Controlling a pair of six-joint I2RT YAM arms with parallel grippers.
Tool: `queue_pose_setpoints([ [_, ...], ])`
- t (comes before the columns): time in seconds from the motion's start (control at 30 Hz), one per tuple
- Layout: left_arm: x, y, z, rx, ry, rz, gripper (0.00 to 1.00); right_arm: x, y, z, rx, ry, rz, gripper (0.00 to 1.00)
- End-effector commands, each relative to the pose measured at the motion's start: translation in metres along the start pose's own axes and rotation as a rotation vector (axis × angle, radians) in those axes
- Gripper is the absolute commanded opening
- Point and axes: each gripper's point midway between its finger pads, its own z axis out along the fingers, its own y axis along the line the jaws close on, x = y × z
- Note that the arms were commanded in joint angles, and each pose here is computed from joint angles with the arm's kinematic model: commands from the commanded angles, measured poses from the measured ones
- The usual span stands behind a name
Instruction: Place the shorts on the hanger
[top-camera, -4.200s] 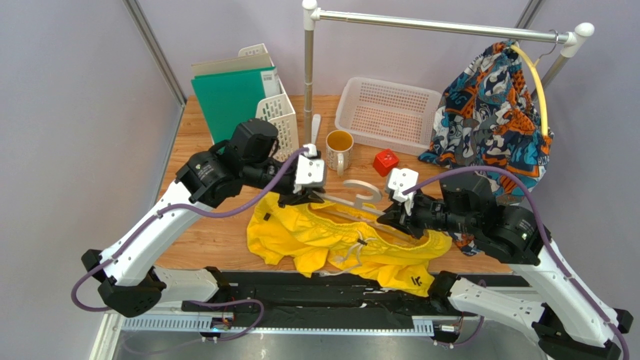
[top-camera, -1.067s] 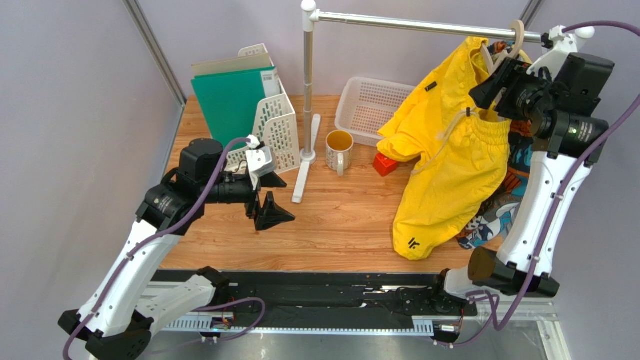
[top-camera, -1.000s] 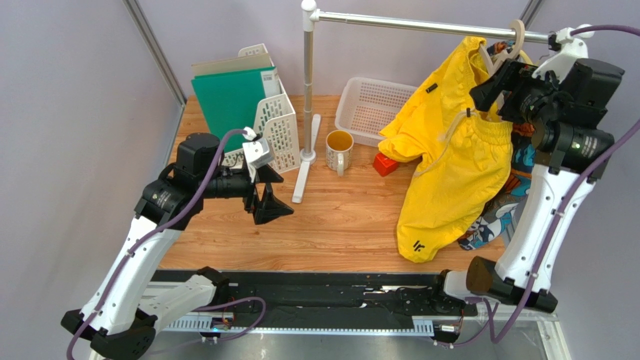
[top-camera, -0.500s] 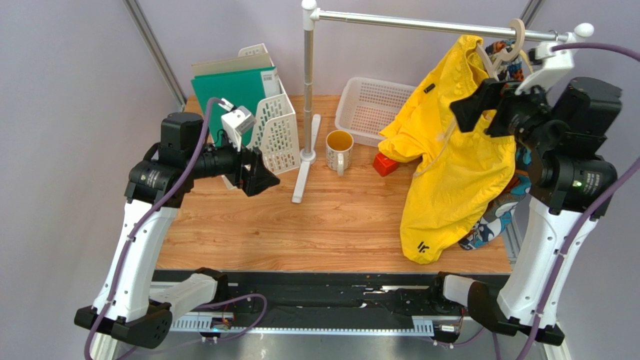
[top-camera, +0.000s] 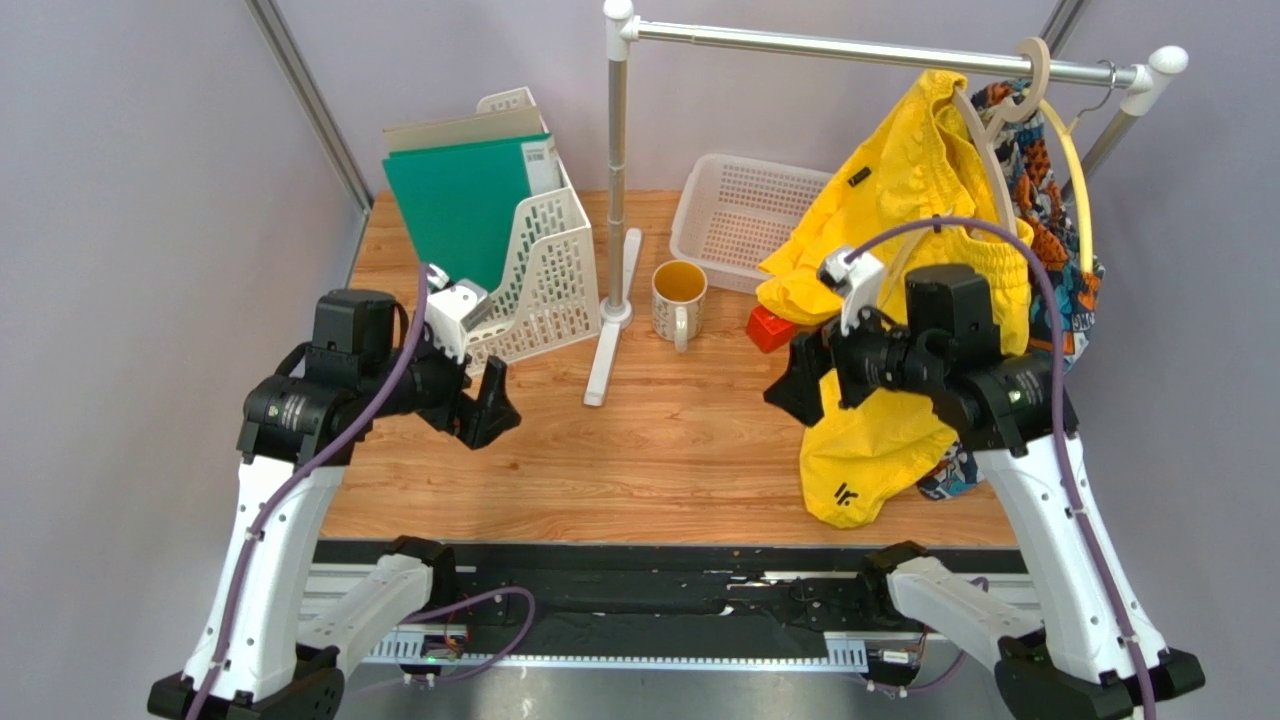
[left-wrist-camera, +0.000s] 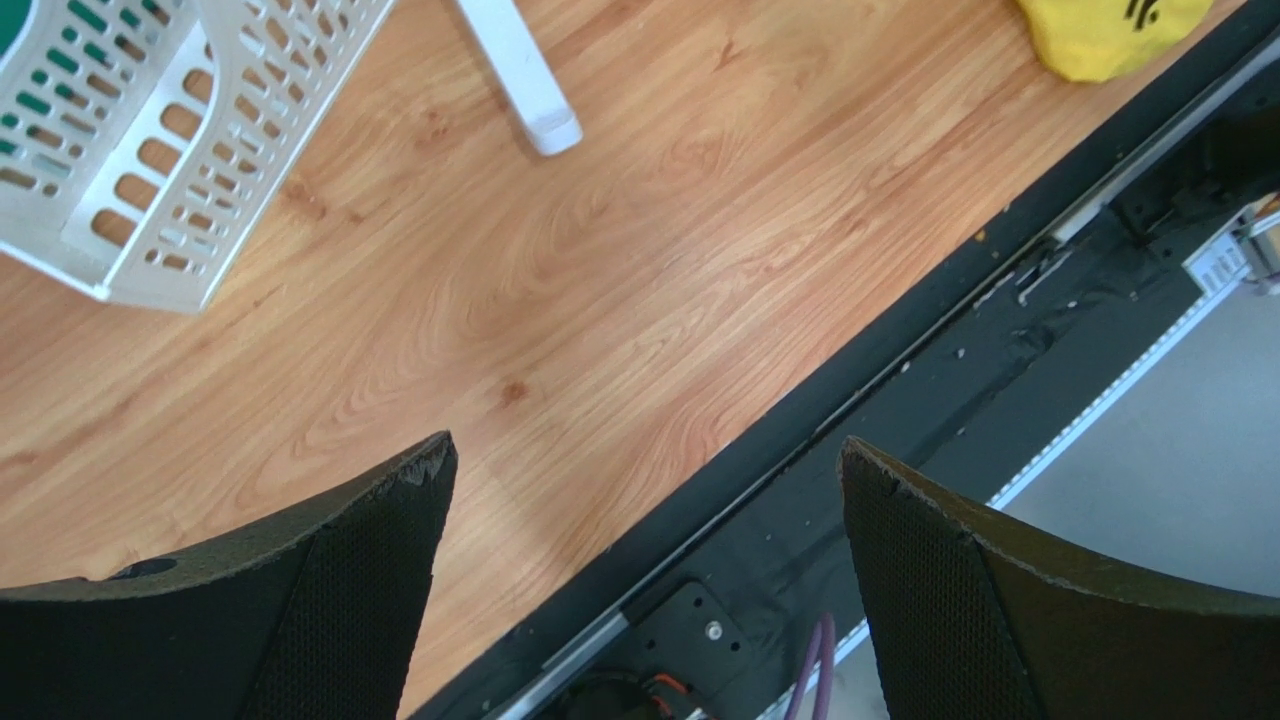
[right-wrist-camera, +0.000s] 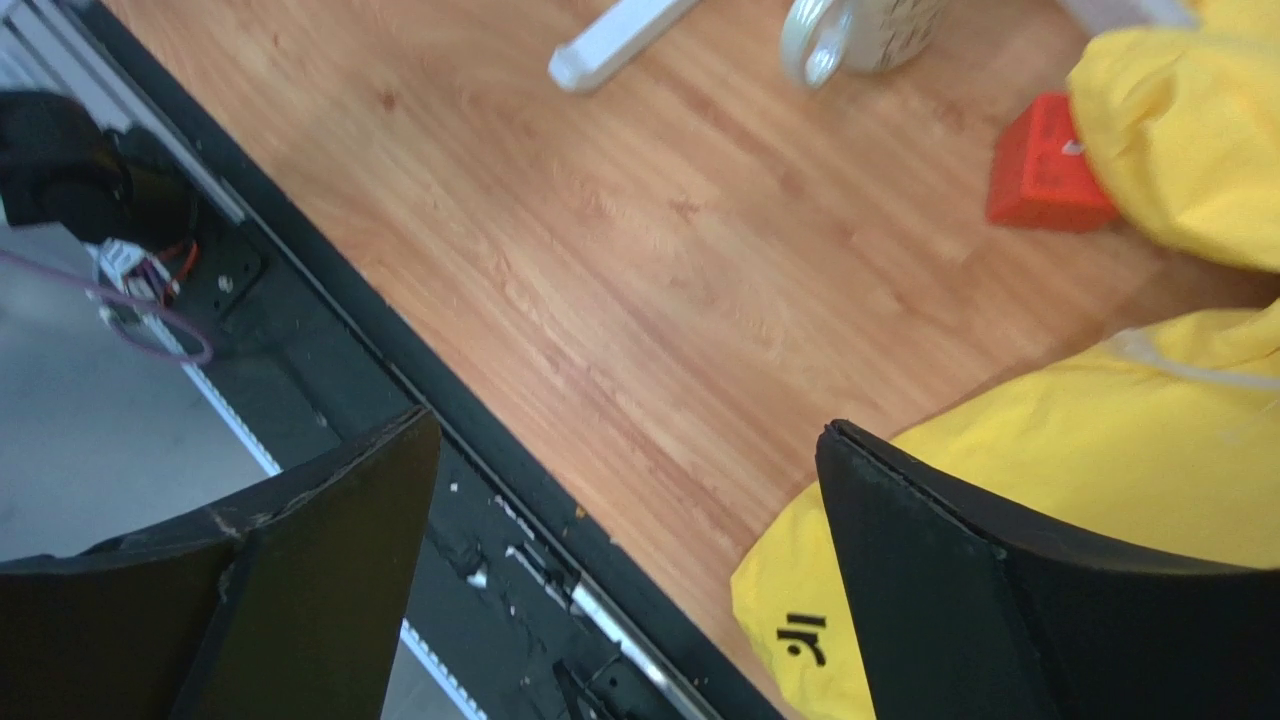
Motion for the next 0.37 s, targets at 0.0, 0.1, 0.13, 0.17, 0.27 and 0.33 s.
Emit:
queue_pose_setpoints([
  [0.0,0.022,0.012,-0.007,-0.087,0.027,0.042,0.99,0.013,0.004,-0.004,0.006,-0.075,-0.096,0.98],
  [0.1,0.023,0.014,-0.009,-0.101,0.016,0.054,0.99,0.022,0.007,-0.008,0.011,-0.094,-0.11,0.98],
  [0.13,0.022,0.013,-0.01,-0.093,0.012,0.053,0.99,0.023,0.006,-0.01,0.017,-0.099,-0.118,0.98],
  [0.17,0.022,0.011,-0.009,-0.08,0.019,0.05,0.99,0.026,0.007,-0.013,0.021,-0.105,-0.125,0.98],
  [0.27,0.021,0.017,-0.007,-0.101,0.015,0.044,0.99,0.028,0.008,-0.018,0.03,-0.114,-0.135,0.98],
  [0.33,0.02,0.021,-0.008,-0.121,0.008,0.064,0.99,0.03,0.009,-0.021,0.032,-0.119,-0.142,0.98],
])
